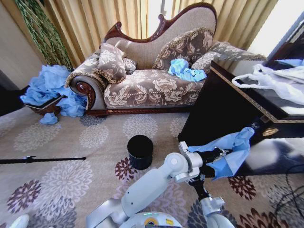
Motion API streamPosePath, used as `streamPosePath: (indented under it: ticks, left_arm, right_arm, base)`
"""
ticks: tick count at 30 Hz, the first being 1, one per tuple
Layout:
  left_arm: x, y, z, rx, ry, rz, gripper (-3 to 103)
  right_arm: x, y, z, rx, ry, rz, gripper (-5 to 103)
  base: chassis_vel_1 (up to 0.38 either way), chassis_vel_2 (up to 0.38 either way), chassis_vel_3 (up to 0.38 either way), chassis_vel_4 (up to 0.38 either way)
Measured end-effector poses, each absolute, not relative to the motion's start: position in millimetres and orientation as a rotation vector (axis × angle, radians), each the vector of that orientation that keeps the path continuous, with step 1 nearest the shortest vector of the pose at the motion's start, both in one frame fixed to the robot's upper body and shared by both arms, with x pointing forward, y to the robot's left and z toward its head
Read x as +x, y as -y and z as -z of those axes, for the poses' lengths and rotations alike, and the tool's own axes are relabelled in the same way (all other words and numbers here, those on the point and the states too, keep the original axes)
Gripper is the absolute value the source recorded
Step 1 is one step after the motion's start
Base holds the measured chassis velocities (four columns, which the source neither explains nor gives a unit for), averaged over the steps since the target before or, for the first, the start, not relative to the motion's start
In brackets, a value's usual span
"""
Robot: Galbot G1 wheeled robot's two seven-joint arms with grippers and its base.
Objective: Place a garbage bag over the trash bin.
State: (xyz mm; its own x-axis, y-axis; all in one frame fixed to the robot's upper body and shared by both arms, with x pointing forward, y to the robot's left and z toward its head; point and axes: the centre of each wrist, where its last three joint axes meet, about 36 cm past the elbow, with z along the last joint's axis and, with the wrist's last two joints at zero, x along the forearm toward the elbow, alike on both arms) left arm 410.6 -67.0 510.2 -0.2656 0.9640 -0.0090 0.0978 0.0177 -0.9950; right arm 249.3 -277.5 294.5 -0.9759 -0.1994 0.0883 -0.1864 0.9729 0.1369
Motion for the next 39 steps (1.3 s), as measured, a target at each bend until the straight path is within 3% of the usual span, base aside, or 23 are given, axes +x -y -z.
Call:
streamPosePath:
  ticks: [2, 4, 9, 16, 18, 22, 25, 29, 39]
  left_arm:
    - [411.3, 64.4, -507.9, -1.157, 1.478, -1.358, -3]
    - [411.6, 61.7, -504.8, -1.178, 1.467, -1.374, 8]
    - [412.5, 62.4, -502.9, -1.193, 1.453, -1.398, 18]
    - [422.1, 81.5, -499.0, -1.194, 1.431, -1.432, 51]
    - [423.0, 82.1, -497.5, -1.190, 1.435, -1.430, 51]
    - [425.0, 82.4, -493.4, -1.180, 1.446, -1.429, 72]
    - [424.8, 82.4, -493.4, -1.188, 1.445, -1.433, 78]
    - [420.5, 82.6, -495.0, -1.219, 1.442, -1.440, 93]
    - [411.2, 75.5, -491.8, -1.246, 1.444, -1.444, 95]
  right_arm:
    - [249.5, 277.1, -294.2, 0.298, 3.019, 0.193, 100]
    - [248.5, 276.5, -292.2, 0.302, 3.013, 0.191, 100]
    - [245.5, 276.1, -289.8, 0.306, 3.005, 0.187, 100]
    - [244.6, 275.2, -289.8, 0.320, 3.001, 0.175, 100]
    - [244.6, 275.0, -289.9, 0.323, 3.001, 0.173, 100]
    - [242.2, 274.1, -288.7, 0.326, 2.997, 0.167, 100]
    - [240.8, 274.2, -287.9, 0.326, 2.994, 0.166, 100]
    - [240.4, 274.5, -287.4, 0.326, 2.993, 0.165, 100]
    - [244.6, 273.2, -285.8, 0.333, 2.995, 0.162, 100]
  base:
    - [0.000, 0.000, 0.000, 0.000]
    - [0.000, 0.000, 0.000, 0.000]
    - [0.000, 0.000, 0.000, 0.000]
    - [0.000, 0.000, 0.000, 0.000]
    - [0.000, 0.000, 0.000, 0.000]
    - [0.000, 0.000, 0.000, 0.000]
    - [0.000, 0.000, 0.000, 0.000]
    - [0.000, 0.000, 0.000, 0.000]
    - [0.000, 0.000, 0.000, 0.000]
